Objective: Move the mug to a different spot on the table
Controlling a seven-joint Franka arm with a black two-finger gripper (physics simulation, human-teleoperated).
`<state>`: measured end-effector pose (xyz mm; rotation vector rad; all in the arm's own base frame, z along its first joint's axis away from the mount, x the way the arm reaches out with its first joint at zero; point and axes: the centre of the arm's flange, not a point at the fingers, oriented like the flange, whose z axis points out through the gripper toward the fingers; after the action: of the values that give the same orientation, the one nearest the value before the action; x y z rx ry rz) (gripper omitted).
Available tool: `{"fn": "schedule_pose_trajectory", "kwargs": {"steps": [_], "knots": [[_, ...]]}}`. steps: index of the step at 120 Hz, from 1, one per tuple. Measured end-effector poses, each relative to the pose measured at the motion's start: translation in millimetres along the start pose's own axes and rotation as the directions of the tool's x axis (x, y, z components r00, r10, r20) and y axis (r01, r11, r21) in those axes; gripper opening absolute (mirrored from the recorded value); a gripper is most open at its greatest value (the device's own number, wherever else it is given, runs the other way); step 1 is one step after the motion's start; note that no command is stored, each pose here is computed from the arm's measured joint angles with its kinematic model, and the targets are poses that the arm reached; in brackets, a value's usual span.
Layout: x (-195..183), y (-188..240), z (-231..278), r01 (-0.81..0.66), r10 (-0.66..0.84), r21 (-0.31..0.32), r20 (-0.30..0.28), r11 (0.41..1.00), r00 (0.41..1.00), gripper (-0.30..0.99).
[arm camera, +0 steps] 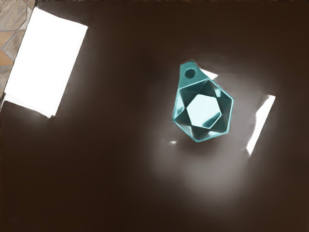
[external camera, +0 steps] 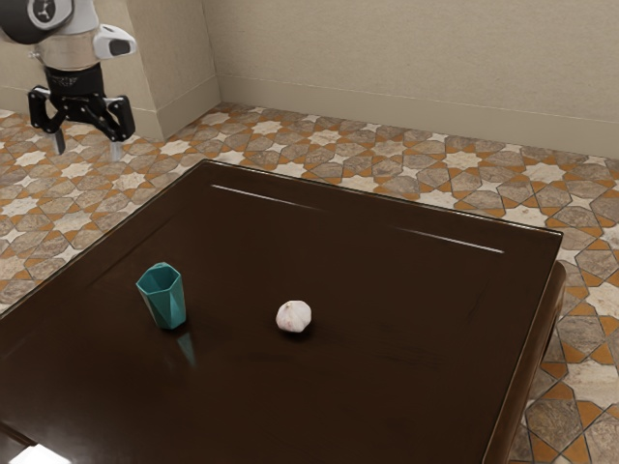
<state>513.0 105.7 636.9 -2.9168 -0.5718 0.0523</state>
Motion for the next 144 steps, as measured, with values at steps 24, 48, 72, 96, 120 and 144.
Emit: {"fn": "schedule_pose_trajectory", "kwargs": {"steps": [24,48,72,96,120,144], "knots": [[7,5,24,0.021,-0.021,0.006,0.017,1.000,1.000,0.69],[59,4,134,0.227,-0.216,-0.062,0.149,0.972,0.965,0.69],[71,-19,209,0.431,-0.411,-0.055,0.218,0.901,0.885,0.69],[91,-14,256,0.530,-0.507,-0.040,0.237,0.847,0.829,0.69],[111,-3,266,0.568,-0.549,-0.050,0.205,0.821,0.811,0.69],[117,13,288,0.576,-0.555,-0.050,0.214,0.816,0.804,0.69]]}}
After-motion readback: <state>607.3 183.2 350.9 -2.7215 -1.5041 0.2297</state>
